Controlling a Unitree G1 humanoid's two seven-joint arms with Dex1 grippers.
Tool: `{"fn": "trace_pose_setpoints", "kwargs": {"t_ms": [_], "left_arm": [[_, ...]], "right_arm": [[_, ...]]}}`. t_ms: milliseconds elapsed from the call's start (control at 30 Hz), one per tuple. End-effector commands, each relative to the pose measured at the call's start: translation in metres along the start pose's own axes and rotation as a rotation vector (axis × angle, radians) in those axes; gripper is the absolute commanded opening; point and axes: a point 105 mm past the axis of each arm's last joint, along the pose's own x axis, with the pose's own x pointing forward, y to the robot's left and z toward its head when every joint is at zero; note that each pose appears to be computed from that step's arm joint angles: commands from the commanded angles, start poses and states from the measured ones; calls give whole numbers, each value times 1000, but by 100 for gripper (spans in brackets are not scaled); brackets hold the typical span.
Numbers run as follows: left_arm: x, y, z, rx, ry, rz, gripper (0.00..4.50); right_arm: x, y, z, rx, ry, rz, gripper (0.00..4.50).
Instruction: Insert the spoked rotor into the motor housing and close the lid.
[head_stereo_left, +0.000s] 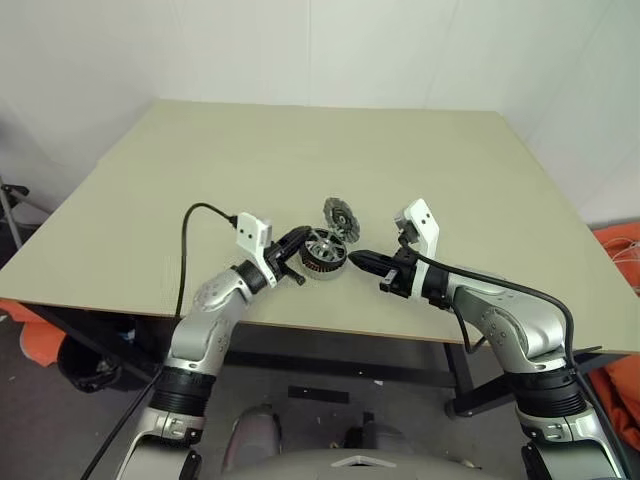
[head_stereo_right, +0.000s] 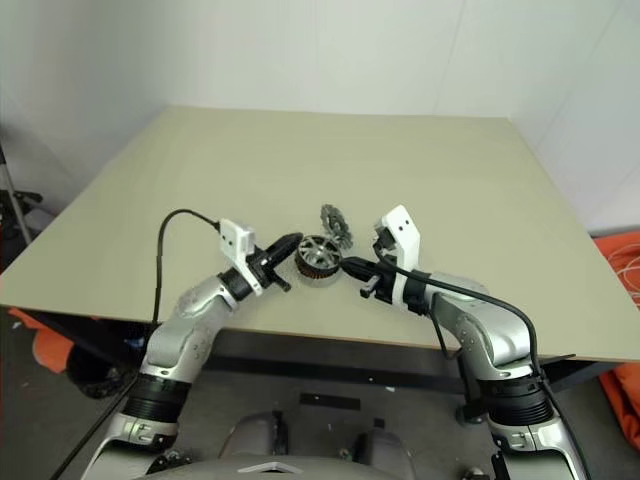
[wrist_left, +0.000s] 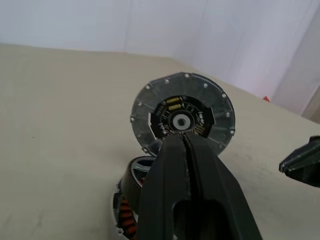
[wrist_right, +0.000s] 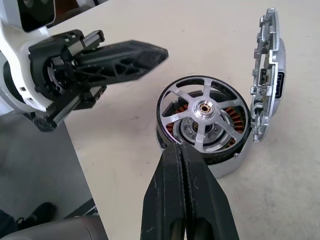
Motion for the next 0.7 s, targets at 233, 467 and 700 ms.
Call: {"fn": "trace_pose_setpoints", "kwargs": {"t_ms": [233,467,700], "left_arm": [[15,-6,18,54,-12,-77,3],[12,-4,10,37,22,-59,3],[6,5,2,32,75,-8,3]], "right_arm": [[2,0,10,-32,-42,-10,0],[2,-1,11,-33,-47,-10,0],[2,-1,12,-37,-50,-13,0]]}}
